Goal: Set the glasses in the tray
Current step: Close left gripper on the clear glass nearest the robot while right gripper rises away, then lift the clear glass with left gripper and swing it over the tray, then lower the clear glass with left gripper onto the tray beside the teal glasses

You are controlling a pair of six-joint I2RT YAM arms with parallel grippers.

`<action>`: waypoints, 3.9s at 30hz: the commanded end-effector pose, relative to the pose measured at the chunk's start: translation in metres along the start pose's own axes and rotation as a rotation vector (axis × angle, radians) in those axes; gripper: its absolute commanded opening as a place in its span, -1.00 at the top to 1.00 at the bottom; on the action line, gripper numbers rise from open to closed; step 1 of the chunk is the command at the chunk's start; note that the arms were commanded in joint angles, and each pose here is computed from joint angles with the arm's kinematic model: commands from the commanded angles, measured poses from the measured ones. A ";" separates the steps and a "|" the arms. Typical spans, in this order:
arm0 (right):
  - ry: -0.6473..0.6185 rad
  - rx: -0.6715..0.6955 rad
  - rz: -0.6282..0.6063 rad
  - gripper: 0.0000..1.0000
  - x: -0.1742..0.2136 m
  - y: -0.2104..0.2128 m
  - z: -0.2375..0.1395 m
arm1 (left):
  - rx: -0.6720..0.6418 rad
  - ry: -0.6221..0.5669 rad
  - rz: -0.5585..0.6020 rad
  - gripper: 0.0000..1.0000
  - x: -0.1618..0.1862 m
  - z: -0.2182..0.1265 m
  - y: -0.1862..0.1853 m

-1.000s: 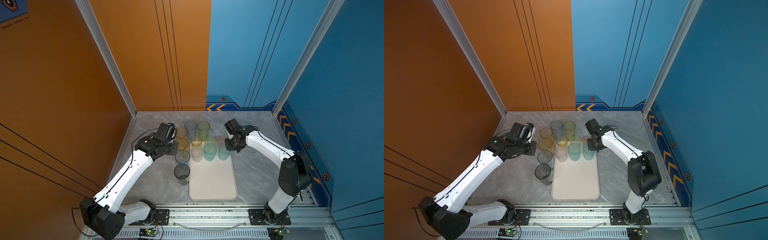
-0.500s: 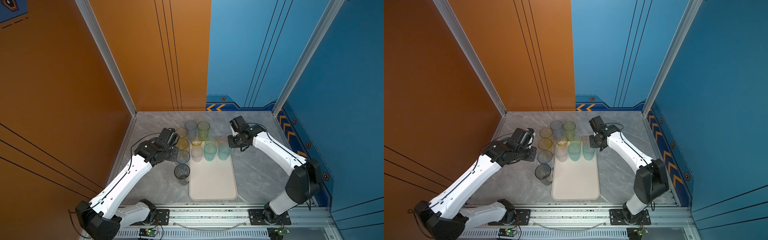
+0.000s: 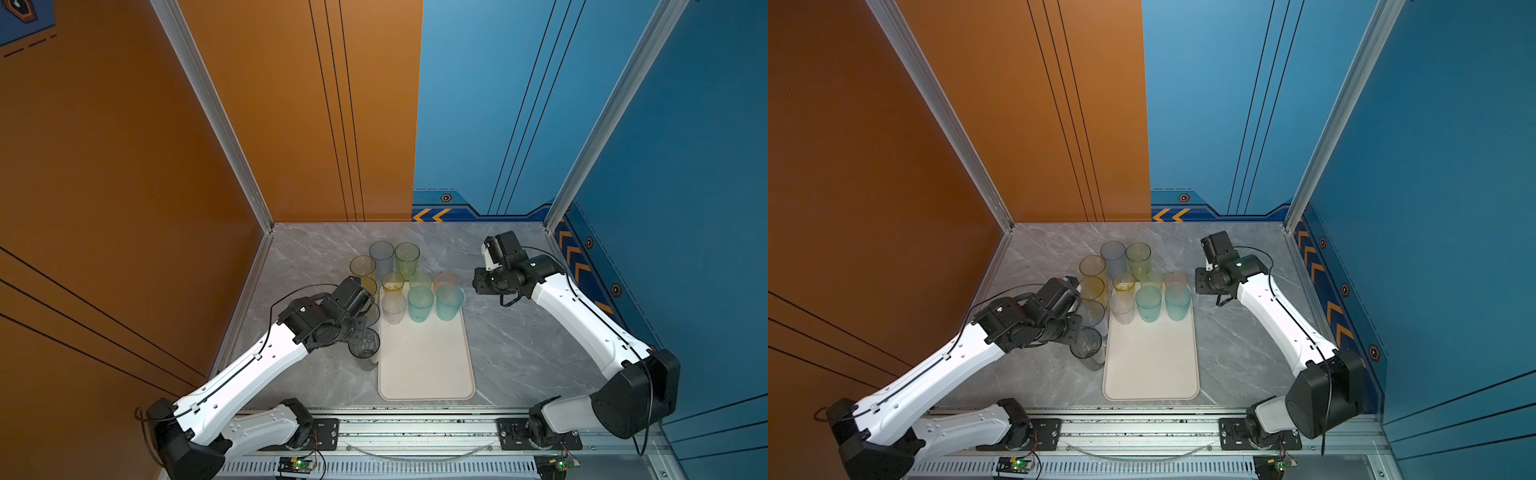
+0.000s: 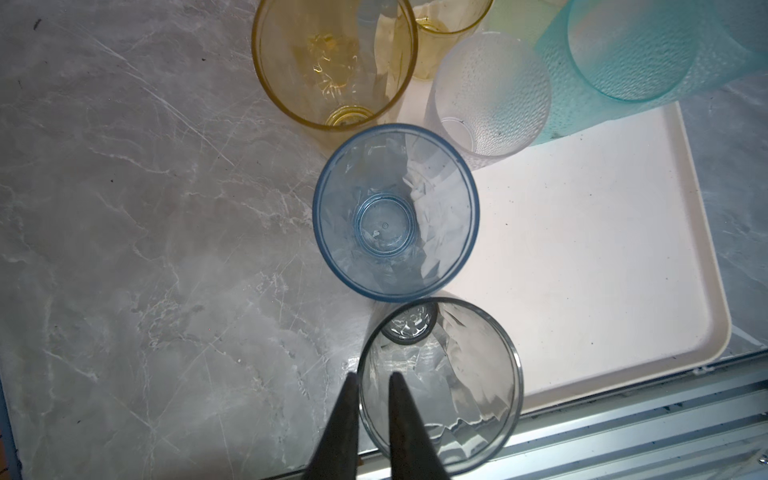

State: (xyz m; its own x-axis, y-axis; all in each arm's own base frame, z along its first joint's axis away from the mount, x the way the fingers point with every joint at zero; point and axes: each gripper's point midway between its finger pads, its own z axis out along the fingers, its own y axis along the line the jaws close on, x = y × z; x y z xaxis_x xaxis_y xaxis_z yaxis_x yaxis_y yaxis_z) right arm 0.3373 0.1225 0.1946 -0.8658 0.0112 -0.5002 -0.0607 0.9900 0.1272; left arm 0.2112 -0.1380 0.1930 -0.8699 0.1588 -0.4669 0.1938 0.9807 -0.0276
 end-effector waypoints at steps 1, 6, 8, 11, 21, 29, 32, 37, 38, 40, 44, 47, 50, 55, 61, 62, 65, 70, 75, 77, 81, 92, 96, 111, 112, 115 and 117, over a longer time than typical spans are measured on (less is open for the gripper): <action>-0.001 -0.025 0.003 0.26 0.004 0.004 -0.007 | -0.018 0.051 -0.036 0.62 0.014 0.006 0.003; -0.009 -0.028 0.001 0.26 0.004 0.004 -0.010 | -0.019 0.085 -0.045 0.61 0.020 0.013 0.002; -0.009 -0.030 -0.002 0.26 0.004 0.005 -0.011 | -0.020 0.100 -0.049 0.62 0.023 0.016 0.001; -0.005 -0.032 -0.004 0.26 0.005 0.005 -0.010 | -0.024 0.110 -0.053 0.62 0.027 0.018 0.002; 0.006 -0.037 -0.016 0.26 0.006 0.009 -0.006 | -0.030 0.139 -0.052 0.62 0.034 0.024 0.005; 0.011 -0.039 -0.021 0.26 0.007 0.011 -0.005 | -0.047 0.168 -0.057 0.62 0.042 0.031 0.010; 0.013 -0.040 -0.022 0.26 0.008 0.011 -0.004 | -0.050 0.176 -0.058 0.62 0.043 0.032 0.011; 0.017 -0.039 -0.022 0.26 0.010 0.010 -0.004 | -0.054 0.187 -0.064 0.65 0.045 0.035 0.013; 0.017 -0.038 -0.023 0.26 0.010 0.010 -0.004 | -0.054 0.188 -0.065 0.66 0.045 0.035 0.013; 0.019 -0.037 -0.022 0.26 0.011 0.010 -0.003 | -0.054 0.188 -0.063 0.67 0.044 0.035 0.013; 0.021 -0.039 -0.024 0.26 0.011 0.010 -0.003 | -0.053 0.194 -0.059 0.69 0.044 0.036 0.012; 0.022 -0.039 -0.023 0.26 0.012 0.010 -0.002 | -0.055 0.197 -0.057 0.70 0.044 0.037 0.013; 0.025 -0.040 -0.024 0.26 0.012 0.011 -0.002 | -0.055 0.197 -0.058 0.73 0.044 0.037 0.013; 0.029 -0.042 -0.027 0.26 0.013 0.012 -0.001 | -0.052 0.202 -0.058 0.88 0.043 0.037 0.012; 0.036 -0.039 -0.030 0.26 0.015 0.012 0.002 | -0.037 0.225 -0.051 1.00 0.047 0.039 0.009; 0.038 -0.039 -0.030 0.26 0.016 0.012 0.002 | -0.035 0.229 -0.051 1.00 0.048 0.039 0.009; 0.039 -0.042 -0.030 0.26 0.016 0.012 0.002 | -0.027 0.233 -0.045 1.00 0.048 0.037 0.008; 0.039 -0.043 -0.031 0.26 0.017 0.013 0.002 | -0.035 0.217 -0.023 1.00 0.041 0.024 0.009; 0.036 -0.043 -0.029 0.26 0.015 0.013 0.002 | -0.012 0.205 0.001 1.00 0.038 0.009 0.007; 0.036 -0.041 -0.029 0.26 0.016 0.013 0.002 | 0.003 0.200 0.004 1.00 0.037 0.003 0.006; 0.034 -0.034 -0.028 0.26 0.015 0.012 0.002 | 0.024 0.209 0.029 1.00 0.038 -0.011 0.004; 0.024 0.002 0.020 0.26 0.010 -0.006 -0.002 | 0.192 0.125 0.155 1.00 0.006 -0.054 -0.051; 0.015 0.009 0.029 0.26 0.007 -0.012 -0.005 | 0.210 0.109 0.249 1.00 -0.014 -0.056 -0.079; 0.000 0.027 0.069 0.26 0.004 -0.033 -0.017 | 0.195 0.088 0.565 1.00 -0.078 -0.008 -0.182; -0.002 0.029 0.072 0.26 0.004 -0.034 -0.017 | 0.194 0.092 0.579 1.00 -0.081 -0.003 -0.188; -0.002 0.026 0.074 0.26 0.003 -0.035 -0.018 | 0.193 0.092 0.610 1.00 -0.089 0.011 -0.202; 0.001 0.026 0.074 0.26 0.003 -0.036 -0.017 | 0.195 0.092 0.624 1.00 -0.094 0.020 -0.210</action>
State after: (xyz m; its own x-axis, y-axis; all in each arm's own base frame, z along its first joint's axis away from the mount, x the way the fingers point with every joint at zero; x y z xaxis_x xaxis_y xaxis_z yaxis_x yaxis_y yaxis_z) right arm 0.3349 0.0890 0.1980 -0.8654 0.0981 -0.4913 0.0253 0.9879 0.1528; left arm 0.2553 -0.3517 0.2178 -0.6503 0.6771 -0.3445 0.7134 0.7001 0.0293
